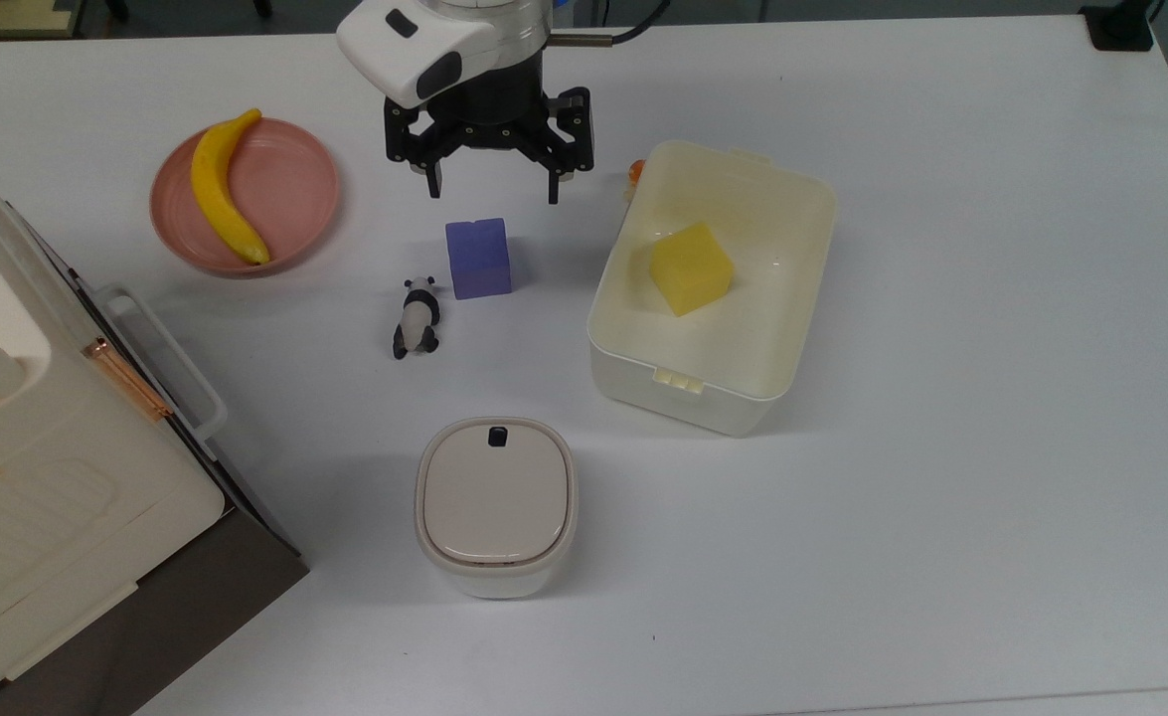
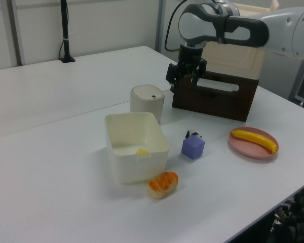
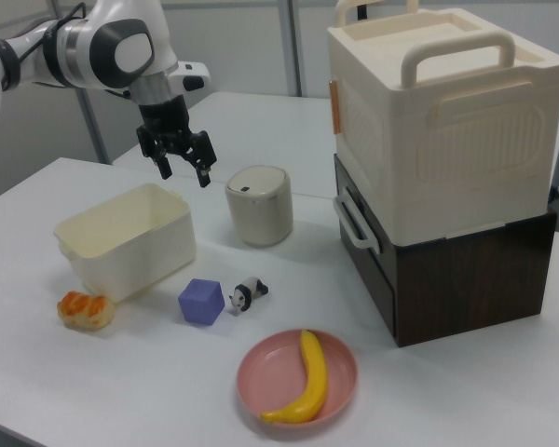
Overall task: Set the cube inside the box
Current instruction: 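Lower the open gripper down over the purple cube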
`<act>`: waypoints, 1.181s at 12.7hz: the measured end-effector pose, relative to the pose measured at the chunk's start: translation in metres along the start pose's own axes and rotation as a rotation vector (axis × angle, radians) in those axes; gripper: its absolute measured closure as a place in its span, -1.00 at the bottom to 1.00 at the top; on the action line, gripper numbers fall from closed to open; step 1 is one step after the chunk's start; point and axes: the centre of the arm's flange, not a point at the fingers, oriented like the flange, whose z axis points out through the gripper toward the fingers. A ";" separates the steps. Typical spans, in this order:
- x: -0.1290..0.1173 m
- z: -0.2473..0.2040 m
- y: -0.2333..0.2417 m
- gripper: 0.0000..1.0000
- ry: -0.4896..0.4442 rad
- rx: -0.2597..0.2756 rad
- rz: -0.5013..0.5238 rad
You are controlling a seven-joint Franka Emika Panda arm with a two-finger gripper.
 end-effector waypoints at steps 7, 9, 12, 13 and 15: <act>-0.004 0.007 -0.004 -1.00 -0.035 -0.001 -0.002; -0.004 0.006 -0.004 -1.00 -0.034 -0.001 0.002; -0.005 0.007 -0.001 -1.00 -0.041 -0.004 0.001; -0.006 0.009 0.002 -1.00 -0.050 -0.007 -0.007; -0.009 0.019 0.013 -1.00 -0.072 -0.011 -0.038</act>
